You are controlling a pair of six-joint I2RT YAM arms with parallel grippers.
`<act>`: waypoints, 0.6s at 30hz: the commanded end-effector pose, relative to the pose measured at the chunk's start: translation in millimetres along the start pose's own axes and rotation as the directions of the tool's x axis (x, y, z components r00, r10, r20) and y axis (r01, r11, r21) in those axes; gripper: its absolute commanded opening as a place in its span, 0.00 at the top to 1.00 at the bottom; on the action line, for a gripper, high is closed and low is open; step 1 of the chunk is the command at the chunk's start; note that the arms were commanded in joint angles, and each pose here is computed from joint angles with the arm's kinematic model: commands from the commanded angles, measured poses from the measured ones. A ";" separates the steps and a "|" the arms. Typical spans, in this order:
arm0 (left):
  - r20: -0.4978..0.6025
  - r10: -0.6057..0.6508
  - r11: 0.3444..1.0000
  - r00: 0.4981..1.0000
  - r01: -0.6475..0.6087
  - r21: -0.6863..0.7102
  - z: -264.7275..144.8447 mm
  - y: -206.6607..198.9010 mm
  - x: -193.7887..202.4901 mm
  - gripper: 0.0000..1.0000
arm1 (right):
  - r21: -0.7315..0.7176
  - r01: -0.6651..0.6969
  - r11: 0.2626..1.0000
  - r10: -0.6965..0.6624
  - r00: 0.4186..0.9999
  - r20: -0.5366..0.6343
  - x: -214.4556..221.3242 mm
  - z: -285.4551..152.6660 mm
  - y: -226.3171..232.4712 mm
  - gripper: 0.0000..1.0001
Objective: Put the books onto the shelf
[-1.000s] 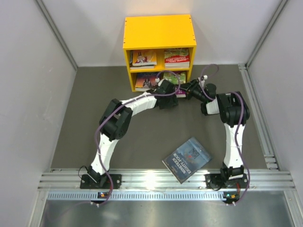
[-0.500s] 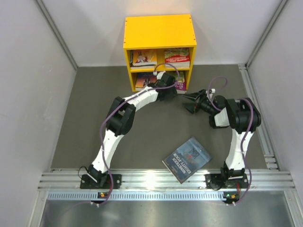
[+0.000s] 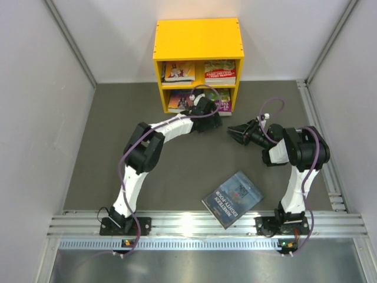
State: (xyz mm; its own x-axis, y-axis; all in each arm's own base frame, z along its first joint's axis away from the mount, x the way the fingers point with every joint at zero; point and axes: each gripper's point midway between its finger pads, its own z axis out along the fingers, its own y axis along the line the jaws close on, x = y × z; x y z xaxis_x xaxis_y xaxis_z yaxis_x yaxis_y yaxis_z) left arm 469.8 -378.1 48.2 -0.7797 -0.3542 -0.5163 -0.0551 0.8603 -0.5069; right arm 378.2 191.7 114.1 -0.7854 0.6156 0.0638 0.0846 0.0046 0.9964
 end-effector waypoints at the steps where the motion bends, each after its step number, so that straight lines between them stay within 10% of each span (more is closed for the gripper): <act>1: 0.011 0.044 0.994 0.999 -0.045 0.102 -49.6 -17.3 8.8 0.21 | -0.121 0.185 0.975 -0.185 0.983 0.009 6.5 -1.3 34.7 0.75; 6: 0.057 0.059 0.990 0.997 -0.065 0.123 -99.9 -10.3 3.8 0.18 | -0.131 0.189 0.973 -0.190 0.982 0.002 11.1 4.5 38.5 1.00; 18: 0.136 0.055 0.998 0.989 -0.052 -0.031 -206.7 95.4 37.0 0.19 | 0.093 0.301 0.949 -0.307 0.951 0.046 -23.0 66.2 24.9 1.00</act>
State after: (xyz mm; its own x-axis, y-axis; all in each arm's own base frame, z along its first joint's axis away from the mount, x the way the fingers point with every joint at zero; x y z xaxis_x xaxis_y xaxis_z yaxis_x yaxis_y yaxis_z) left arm 319.9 -260.5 118.8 -0.7287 -0.3291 -0.6006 -0.0029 0.8785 -0.4778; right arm 413.2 228.4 126.0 -0.7911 0.6001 -0.1185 -0.0393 0.1434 0.9889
